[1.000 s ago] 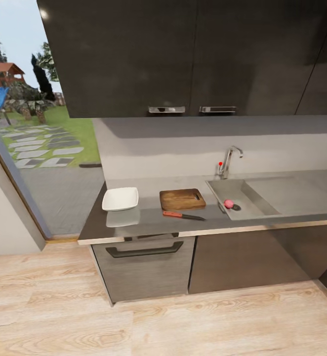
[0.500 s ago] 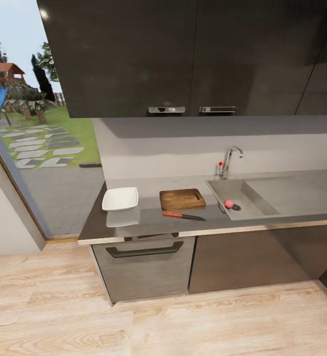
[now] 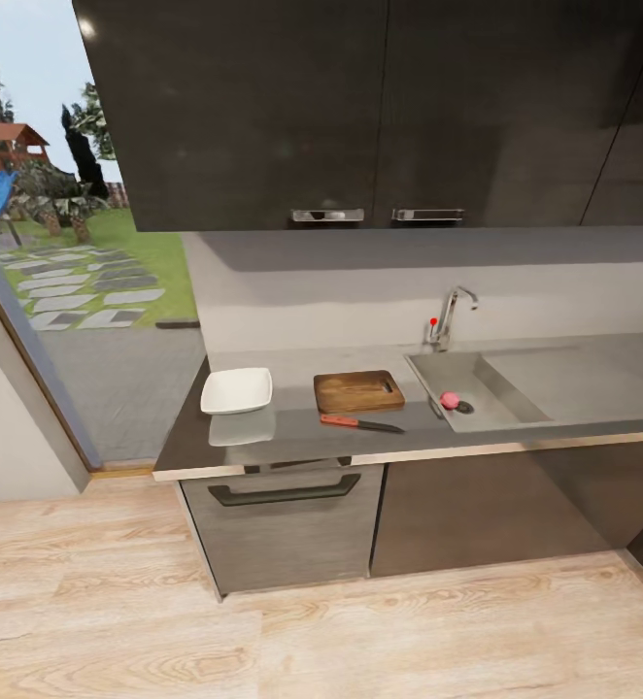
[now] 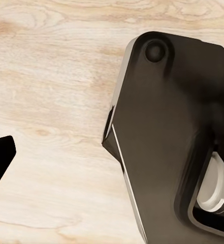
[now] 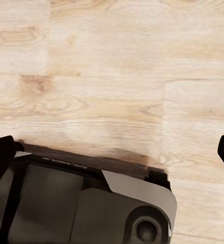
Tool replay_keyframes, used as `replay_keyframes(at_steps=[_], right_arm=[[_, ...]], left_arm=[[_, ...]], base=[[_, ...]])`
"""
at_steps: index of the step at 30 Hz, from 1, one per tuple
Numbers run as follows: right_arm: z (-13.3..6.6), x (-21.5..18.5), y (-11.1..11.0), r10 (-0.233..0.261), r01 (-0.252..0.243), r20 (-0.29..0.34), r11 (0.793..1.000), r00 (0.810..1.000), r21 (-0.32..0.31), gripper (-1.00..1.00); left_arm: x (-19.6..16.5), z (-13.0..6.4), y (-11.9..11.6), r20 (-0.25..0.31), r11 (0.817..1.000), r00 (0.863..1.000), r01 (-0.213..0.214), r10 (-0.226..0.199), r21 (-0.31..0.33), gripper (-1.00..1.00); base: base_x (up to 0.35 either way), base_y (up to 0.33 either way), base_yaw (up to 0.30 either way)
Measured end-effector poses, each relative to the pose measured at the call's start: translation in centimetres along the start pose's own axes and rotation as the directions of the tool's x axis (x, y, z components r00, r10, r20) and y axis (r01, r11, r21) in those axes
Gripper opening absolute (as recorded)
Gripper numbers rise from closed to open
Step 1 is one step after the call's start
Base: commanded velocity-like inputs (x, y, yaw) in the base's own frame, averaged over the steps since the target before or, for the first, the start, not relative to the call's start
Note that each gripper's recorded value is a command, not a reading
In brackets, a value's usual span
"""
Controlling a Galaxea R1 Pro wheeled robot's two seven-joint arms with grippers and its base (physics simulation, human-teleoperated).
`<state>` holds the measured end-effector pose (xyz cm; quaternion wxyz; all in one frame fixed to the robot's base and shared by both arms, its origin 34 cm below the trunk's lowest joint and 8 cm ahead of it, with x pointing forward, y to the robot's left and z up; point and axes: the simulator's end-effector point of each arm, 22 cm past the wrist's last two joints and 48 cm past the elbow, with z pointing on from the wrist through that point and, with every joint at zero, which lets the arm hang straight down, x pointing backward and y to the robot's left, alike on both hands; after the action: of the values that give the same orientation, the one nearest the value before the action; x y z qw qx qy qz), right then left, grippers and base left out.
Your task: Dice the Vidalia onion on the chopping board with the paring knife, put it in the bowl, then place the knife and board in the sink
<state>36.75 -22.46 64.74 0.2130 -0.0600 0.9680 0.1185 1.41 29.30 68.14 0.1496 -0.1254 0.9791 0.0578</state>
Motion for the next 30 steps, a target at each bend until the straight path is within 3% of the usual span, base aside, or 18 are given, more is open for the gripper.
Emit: replay_keyframes(at_steps=[3, 8, 9, 30], right_arm=[[0.0, 0.3, 0.4, -0.03, 0.03, -0.01, 0.999, 1.0, -0.014, 1.0], [0.1, 1.5, 2.6, -0.195, 0.19, -0.049, 0.978, 0.98, -0.085, 1.0], [0.2, 1.4, 2.7, -0.203, 0.198, -0.047, 0.976, 0.978, -0.089, 1.0], [0.3, 1.2, 3.1, -0.218, 0.213, -0.041, 0.972, 0.975, -0.096, 1.0]], left_arm=[[0.1, 0.0, 0.0, -0.002, 1.0, 1.0, 0.0, 0.0, 0.0, 1.0], [0.1, 0.0, 0.0, -0.003, 1.0, 1.0, 0.0, 0.0, 0.0, 1.0], [0.1, 0.0, 0.0, -0.003, 1.0, 1.0, 0.0, 0.0, 0.0, 1.0], [0.3, -0.1, 0.0, -0.006, 1.0, 1.0, -0.002, 0.002, 0.002, 1.0]], base=[[0.0, 0.0, 0.0], [0.0, 0.0, 0.0], [0.0, 0.0, 0.0], [0.0, 0.0, 0.0]])
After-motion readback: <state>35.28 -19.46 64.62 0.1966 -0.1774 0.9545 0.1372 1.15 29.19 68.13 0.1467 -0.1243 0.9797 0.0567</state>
